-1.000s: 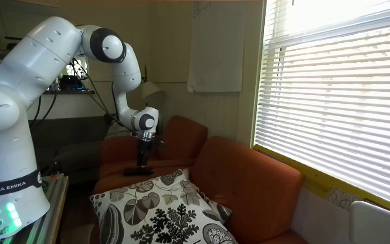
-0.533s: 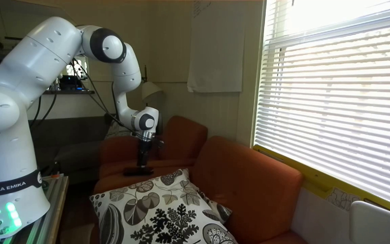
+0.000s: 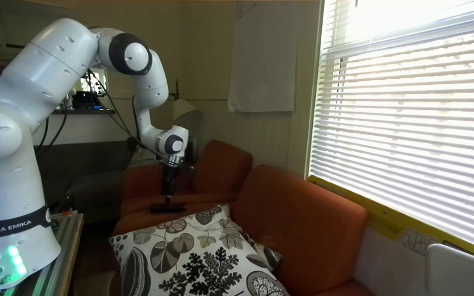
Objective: Put the remote controller on the armrest
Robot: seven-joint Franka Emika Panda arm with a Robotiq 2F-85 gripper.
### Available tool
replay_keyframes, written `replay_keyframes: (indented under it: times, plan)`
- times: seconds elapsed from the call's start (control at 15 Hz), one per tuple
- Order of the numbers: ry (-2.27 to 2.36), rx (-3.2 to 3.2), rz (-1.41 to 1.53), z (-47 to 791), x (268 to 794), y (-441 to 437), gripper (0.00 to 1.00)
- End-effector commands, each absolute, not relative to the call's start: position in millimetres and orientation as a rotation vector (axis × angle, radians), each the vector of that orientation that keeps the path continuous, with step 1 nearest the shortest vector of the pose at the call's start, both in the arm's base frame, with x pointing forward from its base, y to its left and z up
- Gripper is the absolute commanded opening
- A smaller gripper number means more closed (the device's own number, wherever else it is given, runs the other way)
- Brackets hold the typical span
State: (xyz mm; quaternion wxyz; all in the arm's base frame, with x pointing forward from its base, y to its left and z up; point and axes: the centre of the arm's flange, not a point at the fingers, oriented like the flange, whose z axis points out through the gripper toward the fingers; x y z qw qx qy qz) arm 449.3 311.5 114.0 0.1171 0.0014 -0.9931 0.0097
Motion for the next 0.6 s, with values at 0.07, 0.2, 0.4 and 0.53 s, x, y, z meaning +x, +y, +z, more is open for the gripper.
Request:
replay_keyframes:
  times: [0.07, 0.2, 0.4, 0.53]
  plan:
    - [-2.908, 0.009, 0.028, 115.9, 447.9, 311.8, 1.00]
    - [-2.905, 0.009, 0.028, 115.2, 448.2, 309.2, 1.00]
    - [-2.905, 0.012, 0.028, 115.0, 448.8, 307.8, 1.00]
    - [-2.905, 0.014, 0.027, 115.0, 448.9, 307.6, 1.00]
